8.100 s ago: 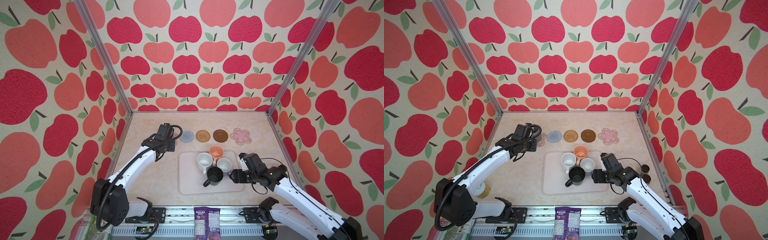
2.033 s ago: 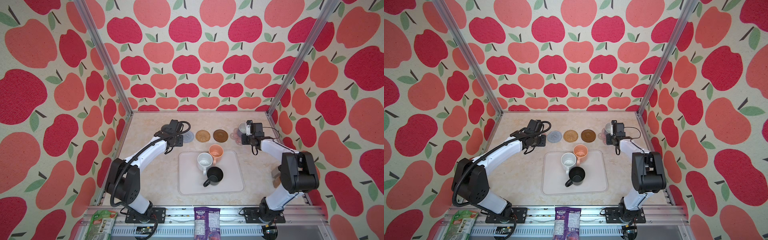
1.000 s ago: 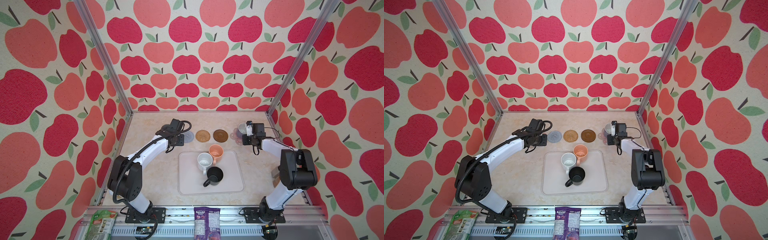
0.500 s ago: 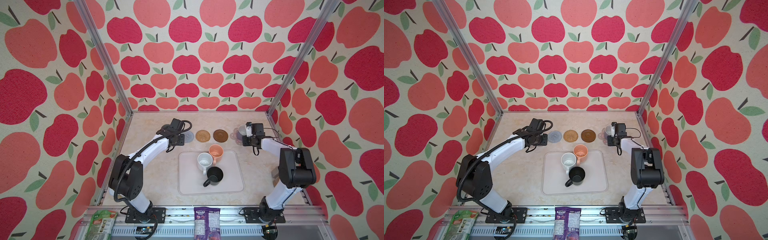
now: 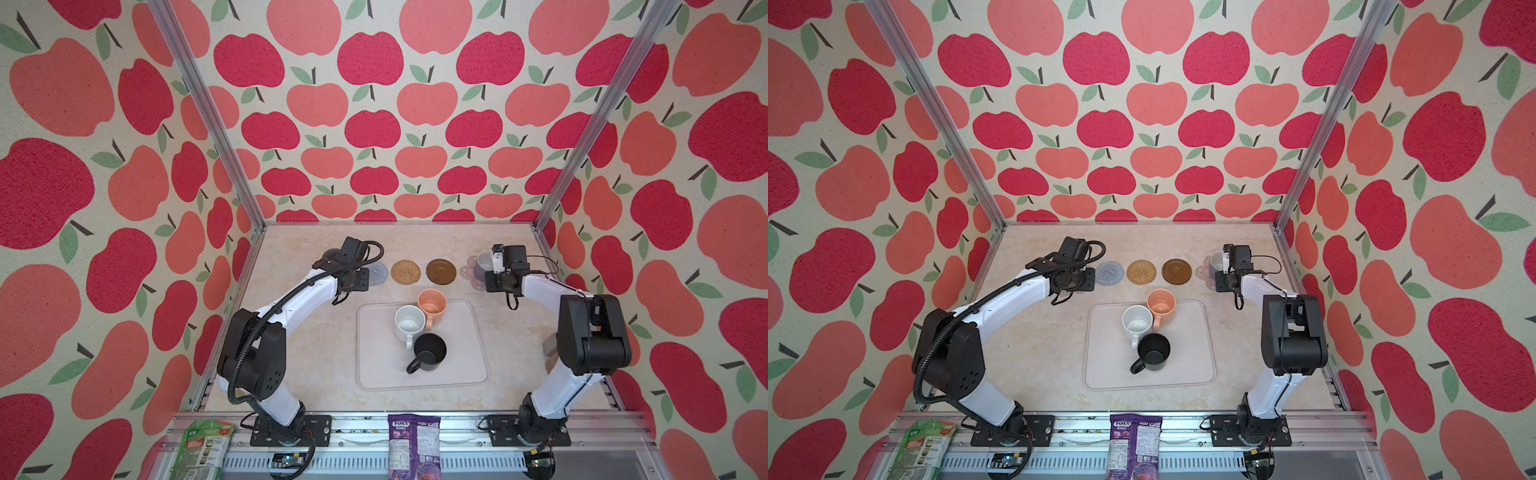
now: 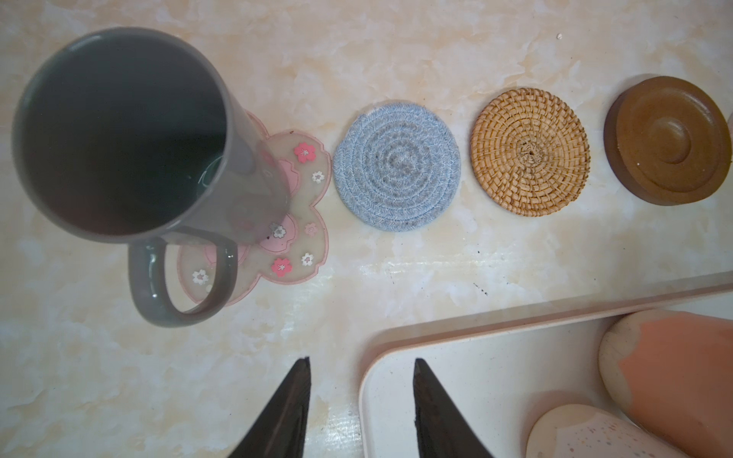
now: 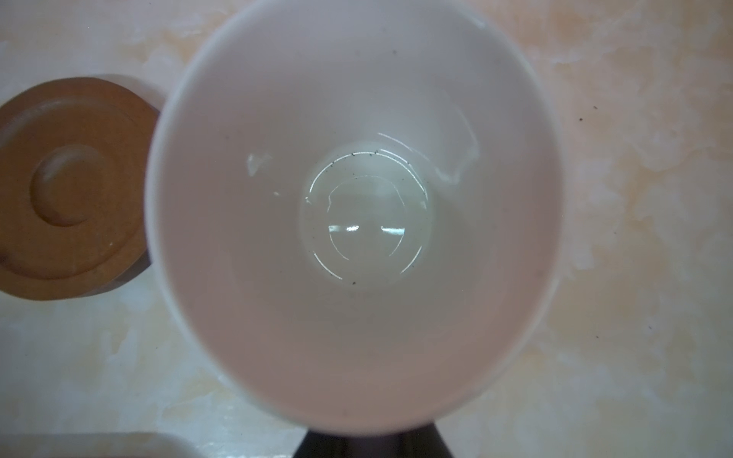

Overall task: Place cups on coasters
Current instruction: Place the cup on the coaster.

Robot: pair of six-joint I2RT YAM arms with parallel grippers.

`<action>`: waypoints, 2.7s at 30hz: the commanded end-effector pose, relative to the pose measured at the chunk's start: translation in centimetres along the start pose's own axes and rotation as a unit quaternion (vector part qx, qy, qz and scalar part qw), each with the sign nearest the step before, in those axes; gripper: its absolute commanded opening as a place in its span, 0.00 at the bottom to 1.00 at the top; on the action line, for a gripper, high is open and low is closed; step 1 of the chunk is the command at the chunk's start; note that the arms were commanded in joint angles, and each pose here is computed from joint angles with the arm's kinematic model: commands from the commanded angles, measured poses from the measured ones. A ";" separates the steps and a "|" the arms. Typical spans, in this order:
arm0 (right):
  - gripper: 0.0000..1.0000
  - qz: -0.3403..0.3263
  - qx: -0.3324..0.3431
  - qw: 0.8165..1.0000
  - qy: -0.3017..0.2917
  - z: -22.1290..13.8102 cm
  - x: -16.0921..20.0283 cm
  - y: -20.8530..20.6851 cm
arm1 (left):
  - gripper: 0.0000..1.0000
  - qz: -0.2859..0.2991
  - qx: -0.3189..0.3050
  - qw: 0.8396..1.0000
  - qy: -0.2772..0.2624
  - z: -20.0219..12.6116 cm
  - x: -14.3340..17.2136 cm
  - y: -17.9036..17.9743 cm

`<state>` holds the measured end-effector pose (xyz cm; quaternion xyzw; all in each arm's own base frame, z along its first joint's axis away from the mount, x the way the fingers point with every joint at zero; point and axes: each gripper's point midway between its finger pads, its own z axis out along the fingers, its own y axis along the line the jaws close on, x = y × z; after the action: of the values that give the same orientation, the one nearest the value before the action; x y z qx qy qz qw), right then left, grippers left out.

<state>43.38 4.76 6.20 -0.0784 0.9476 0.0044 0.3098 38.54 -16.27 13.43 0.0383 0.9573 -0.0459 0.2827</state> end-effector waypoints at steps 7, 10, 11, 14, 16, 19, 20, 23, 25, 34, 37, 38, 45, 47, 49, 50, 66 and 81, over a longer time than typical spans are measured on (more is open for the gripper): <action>0.05 0.010 0.006 0.999 -0.035 -0.5 -2.6 -0.3 | 0.45 -0.003 -0.001 1.000 0.004 -0.4 -0.1 -0.2; 0.02 0.009 0.007 0.999 -0.047 -0.9 -3.1 -0.3 | 0.45 -0.004 -0.002 1.000 0.003 -0.4 -0.1 -0.2; 0.01 0.010 0.007 0.999 -0.051 -1.0 -3.4 -0.4 | 0.45 -0.003 -0.001 1.000 0.003 -0.4 -0.1 -0.2; 0.00 0.006 0.004 0.998 -0.063 -1.6 -4.1 -0.3 | 0.45 -0.003 -0.001 1.000 0.004 -0.3 -0.1 -0.2; 0.00 0.002 0.003 0.997 -0.071 -1.9 -4.6 -0.2 | 0.45 -0.003 0.000 1.000 0.004 -0.2 -0.1 -0.3; 0.00 -0.004 0.007 0.997 -0.075 -1.8 -4.9 -0.4 | 0.45 -0.004 0.001 1.000 0.005 0.0 -0.1 -0.4; 0.00 -0.004 0.007 0.997 -0.074 -1.8 -5.0 -0.4 | 0.45 -0.004 0.001 1.000 0.006 0.1 -0.1 -0.4; 0.00 -0.004 0.005 0.997 -0.072 -1.5 -4.9 -0.4 | 0.45 -0.003 0.000 1.000 0.008 0.2 0.0 -0.4; 0.00 -0.003 0.003 0.998 -0.069 -1.3 -4.8 -0.3 | 0.45 -0.004 -0.001 1.000 0.008 0.3 0.0 -0.4; 0.06 0.003 0.001 0.999 -0.043 -0.4 -3.9 -0.2 | 0.45 0.000 -0.003 1.000 0.013 0.6 0.1 -0.4; 0.09 0.003 0.000 0.999 -0.032 -0.2 -3.6 -0.2 | 0.45 0.000 -0.002 1.000 0.013 0.6 0.1 -0.4; 0.11 0.004 0.001 1.000 -0.029 -0.1 -3.5 -0.2 | 0.45 0.000 -0.003 1.000 0.013 0.7 0.1 -0.4; 0.25 0.010 0.004 1.000 -0.007 -0.4 -2.6 -0.3 | 0.45 -0.001 -0.002 1.000 0.010 0.3 -0.1 -0.4; 0.27 0.012 0.003 1.000 -0.005 -0.6 -2.3 -0.2 | 0.45 -0.001 -0.001 1.000 0.008 0.2 -0.2 -0.4; 0.34 0.013 0.003 1.000 -0.006 -0.8 -2.1 -0.3 | 0.45 0.000 0.000 1.000 0.006 0.0 -0.3 -0.5; 0.36 0.014 0.003 1.000 -0.006 -0.9 -2.1 -0.2 | 0.45 -0.001 0.001 1.000 0.006 0.0 -0.3 -0.5; 0.48 0.048 -0.006 0.999 -0.015 -5.4 -1.6 0.1 | 0.45 0.007 0.013 1.000 0.001 -2.1 0.5 -1.2; 0.50 0.087 -0.023 0.996 -0.010 -11.0 1.9 2.0 | 0.46 0.016 0.022 0.999 0.016 -4.5 4.0 -1.7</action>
<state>37.08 5.34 14.33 -0.0150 0.9406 0.0410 0.3367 34.23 -17.73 15.11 0.0611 0.9549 -0.0660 0.2828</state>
